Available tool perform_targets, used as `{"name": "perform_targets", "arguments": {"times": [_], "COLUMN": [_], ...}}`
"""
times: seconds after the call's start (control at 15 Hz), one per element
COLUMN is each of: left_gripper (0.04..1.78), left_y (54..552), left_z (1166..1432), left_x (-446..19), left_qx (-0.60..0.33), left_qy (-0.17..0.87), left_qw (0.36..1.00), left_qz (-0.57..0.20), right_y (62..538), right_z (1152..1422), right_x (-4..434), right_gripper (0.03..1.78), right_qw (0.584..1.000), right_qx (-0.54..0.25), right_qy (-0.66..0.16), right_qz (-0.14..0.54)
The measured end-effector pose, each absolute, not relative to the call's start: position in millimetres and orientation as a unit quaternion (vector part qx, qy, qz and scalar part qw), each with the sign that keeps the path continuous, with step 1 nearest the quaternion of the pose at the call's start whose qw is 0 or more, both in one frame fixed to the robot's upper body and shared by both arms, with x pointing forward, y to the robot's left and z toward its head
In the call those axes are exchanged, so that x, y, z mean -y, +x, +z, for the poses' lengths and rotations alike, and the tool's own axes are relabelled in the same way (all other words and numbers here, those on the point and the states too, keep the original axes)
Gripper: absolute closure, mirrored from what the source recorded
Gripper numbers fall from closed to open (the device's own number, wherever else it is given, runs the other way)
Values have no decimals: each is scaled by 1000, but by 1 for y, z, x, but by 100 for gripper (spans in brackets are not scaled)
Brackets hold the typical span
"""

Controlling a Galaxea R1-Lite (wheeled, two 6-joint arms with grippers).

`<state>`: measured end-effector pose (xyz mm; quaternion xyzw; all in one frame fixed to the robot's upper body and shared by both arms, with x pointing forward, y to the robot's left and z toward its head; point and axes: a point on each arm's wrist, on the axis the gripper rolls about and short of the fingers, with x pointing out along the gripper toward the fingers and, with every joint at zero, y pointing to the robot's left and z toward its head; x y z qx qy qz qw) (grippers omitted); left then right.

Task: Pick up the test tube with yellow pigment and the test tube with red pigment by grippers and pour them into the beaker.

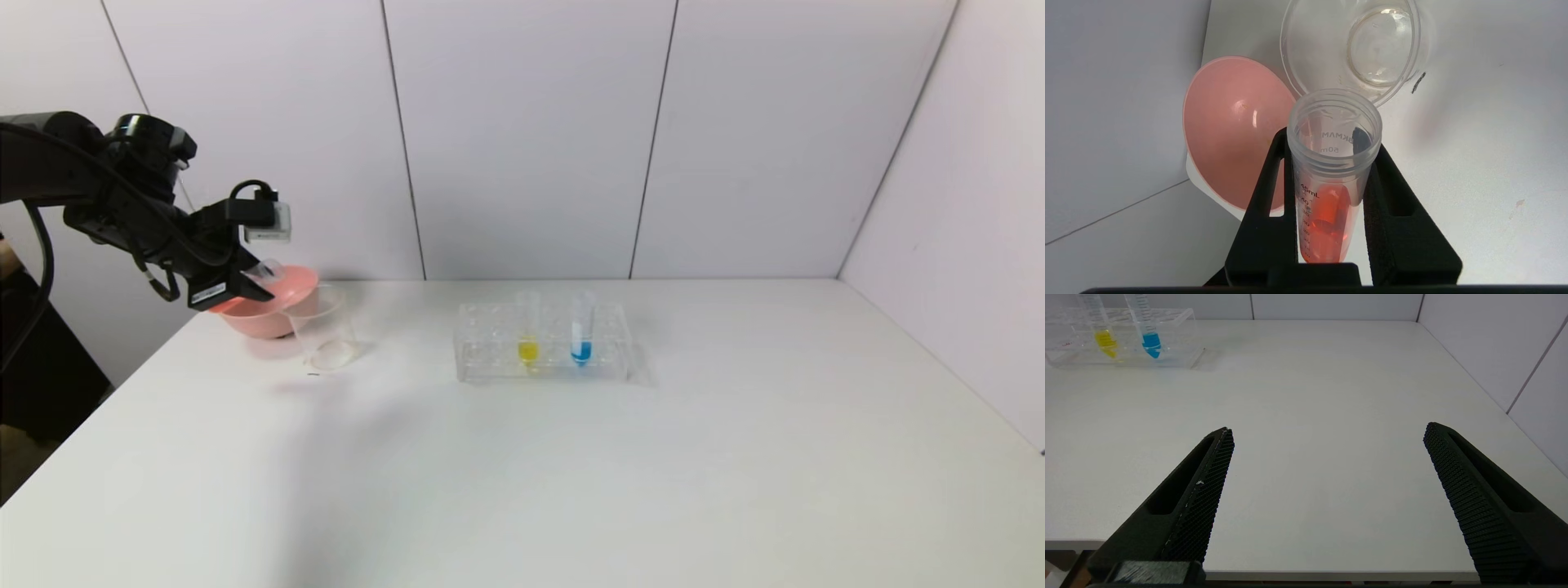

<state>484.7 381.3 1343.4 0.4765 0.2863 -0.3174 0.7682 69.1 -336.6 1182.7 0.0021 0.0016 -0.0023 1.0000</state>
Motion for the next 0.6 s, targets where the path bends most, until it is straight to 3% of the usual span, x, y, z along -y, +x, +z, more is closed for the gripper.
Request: {"name": "perform_targets", "arguments": {"times": [0.6], "left_gripper": [135], "left_y": [491], "left_z": [1336], "left_x": [-377], "left_qx": [-312], "left_qy": [503], "left_qw": [749], "left_qz": [-297], "right_y": [69], "right_z": [1183], "right_x": [337], "right_gripper": [11], "right_qw": [1000], "right_qx": [-2], "right_qy": [2], "right_qz": [-2]}}
